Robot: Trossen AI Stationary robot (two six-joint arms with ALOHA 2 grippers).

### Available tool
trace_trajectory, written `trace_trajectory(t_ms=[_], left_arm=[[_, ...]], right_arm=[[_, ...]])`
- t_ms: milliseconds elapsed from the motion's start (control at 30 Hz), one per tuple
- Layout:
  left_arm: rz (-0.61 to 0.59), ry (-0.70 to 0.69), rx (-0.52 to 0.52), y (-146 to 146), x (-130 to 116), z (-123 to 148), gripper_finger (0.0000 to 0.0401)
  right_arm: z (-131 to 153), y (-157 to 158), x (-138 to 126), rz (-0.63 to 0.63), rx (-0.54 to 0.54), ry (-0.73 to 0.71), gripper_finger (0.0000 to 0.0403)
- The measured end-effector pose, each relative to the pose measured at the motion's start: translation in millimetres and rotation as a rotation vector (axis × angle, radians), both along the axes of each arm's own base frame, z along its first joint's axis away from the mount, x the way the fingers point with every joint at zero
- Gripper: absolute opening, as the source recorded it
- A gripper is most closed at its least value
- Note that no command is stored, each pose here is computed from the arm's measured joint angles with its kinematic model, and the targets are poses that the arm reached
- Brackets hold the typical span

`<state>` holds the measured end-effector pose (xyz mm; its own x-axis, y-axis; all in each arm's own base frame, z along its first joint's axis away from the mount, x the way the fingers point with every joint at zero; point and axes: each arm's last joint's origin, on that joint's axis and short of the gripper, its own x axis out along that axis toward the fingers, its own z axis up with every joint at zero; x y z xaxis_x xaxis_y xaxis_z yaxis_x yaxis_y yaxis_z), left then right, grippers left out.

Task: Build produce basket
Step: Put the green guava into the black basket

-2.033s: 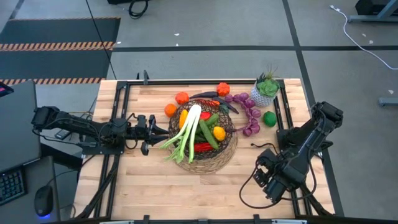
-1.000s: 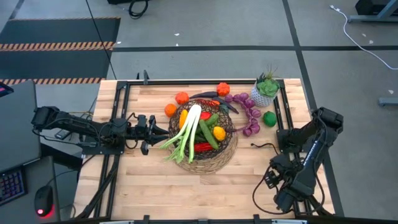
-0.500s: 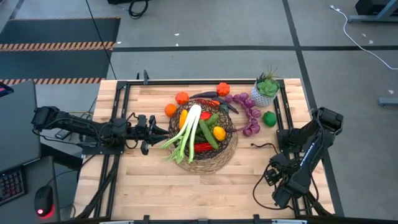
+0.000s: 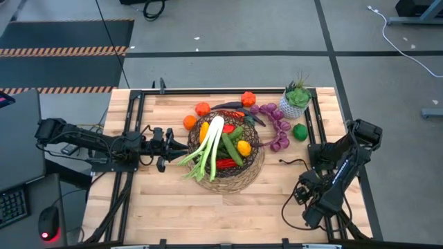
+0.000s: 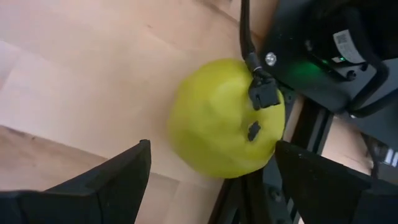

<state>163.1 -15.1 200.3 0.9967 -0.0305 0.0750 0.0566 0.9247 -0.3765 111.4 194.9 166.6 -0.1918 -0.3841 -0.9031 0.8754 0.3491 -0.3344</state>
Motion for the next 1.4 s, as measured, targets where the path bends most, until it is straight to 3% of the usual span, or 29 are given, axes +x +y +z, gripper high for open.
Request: trace_trajectory(t_ms=[500,1167,1400], left_arm=[[0.03,0.0,-0.002,1,0,0,0.0107],[0.03,0.001,-0.002,1,0,0,0.0107],[0.03,0.001,-0.003,1,0,0,0.0107]], right_arm=[[-17,-11,-7,-0.007,-0.004,0.021,0.0347],[-18,-11,-6,0.006,-0.009,0.005,0.0345],[-18,-11,-6,0.007,-0.009,0.002,0.0296]])
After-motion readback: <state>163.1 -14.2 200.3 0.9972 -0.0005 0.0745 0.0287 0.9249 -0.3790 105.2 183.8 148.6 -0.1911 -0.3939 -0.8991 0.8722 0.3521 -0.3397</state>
